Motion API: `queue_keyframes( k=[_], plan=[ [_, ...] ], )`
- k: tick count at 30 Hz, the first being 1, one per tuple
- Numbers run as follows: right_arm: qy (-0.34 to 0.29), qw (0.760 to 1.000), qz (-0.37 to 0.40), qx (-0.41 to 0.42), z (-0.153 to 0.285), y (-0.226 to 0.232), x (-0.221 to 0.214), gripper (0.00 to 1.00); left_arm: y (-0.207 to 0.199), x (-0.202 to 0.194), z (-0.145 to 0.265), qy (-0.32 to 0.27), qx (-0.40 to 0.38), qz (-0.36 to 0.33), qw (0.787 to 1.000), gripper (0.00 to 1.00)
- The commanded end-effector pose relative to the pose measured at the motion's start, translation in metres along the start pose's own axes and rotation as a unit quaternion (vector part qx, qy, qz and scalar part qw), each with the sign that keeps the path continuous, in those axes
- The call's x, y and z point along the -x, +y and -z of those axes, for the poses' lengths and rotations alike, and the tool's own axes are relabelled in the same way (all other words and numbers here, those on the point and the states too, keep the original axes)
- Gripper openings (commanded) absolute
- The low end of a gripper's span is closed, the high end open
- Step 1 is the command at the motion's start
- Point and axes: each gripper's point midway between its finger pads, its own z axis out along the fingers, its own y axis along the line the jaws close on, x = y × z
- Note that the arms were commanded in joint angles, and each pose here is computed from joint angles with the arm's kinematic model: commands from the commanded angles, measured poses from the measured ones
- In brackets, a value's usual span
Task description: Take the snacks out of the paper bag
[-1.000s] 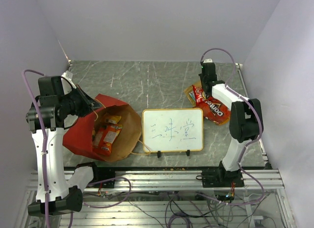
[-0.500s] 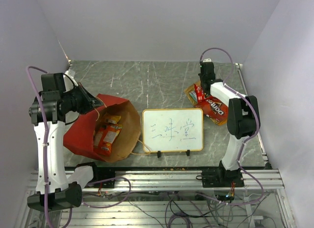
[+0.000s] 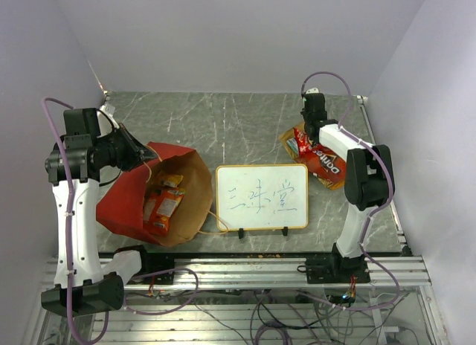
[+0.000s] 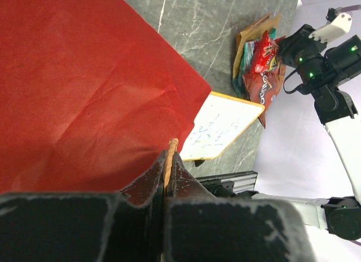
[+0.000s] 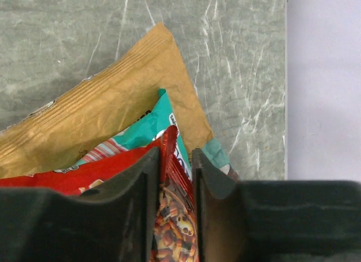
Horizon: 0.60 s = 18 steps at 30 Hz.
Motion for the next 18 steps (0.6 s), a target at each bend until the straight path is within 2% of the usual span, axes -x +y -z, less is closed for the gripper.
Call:
queue_keyframes(
  k=[1, 5, 7, 10, 13, 18],
  plan=[
    [-0.029, 0.999, -0.021, 0.002, 0.013, -0.013, 0.023, 0.35, -0.012, 0.004, 0.005, -0.012, -0.022, -0.021, 0.999, 0.07],
    [-0.058, 0.997, -0.050, 0.025, 0.036, -0.017, 0.048, 0.61, -0.013, 0.002, 0.007, -0.015, -0.027, -0.013, 0.999, 0.07],
    [-0.074, 0.994, -0.068, 0.044, 0.050, -0.015, 0.061, 0.69, -0.014, 0.001, 0.008, -0.018, -0.030, -0.009, 0.999, 0.07],
    [-0.112, 0.985, -0.089, 0.096, 0.084, 0.000, 0.085, 0.75, -0.014, 0.000, 0.010, -0.024, -0.031, -0.006, 0.999, 0.07],
    [-0.153, 0.974, -0.083, 0.147, 0.126, 0.031, 0.100, 0.77, -0.014, 0.000, 0.012, -0.032, -0.031, -0.003, 0.999, 0.07],
    [-0.235, 0.930, -0.048, 0.280, 0.226, 0.111, 0.112, 0.78, -0.013, -0.001, 0.013, -0.037, -0.032, 0.006, 0.999, 0.07]
  ],
)
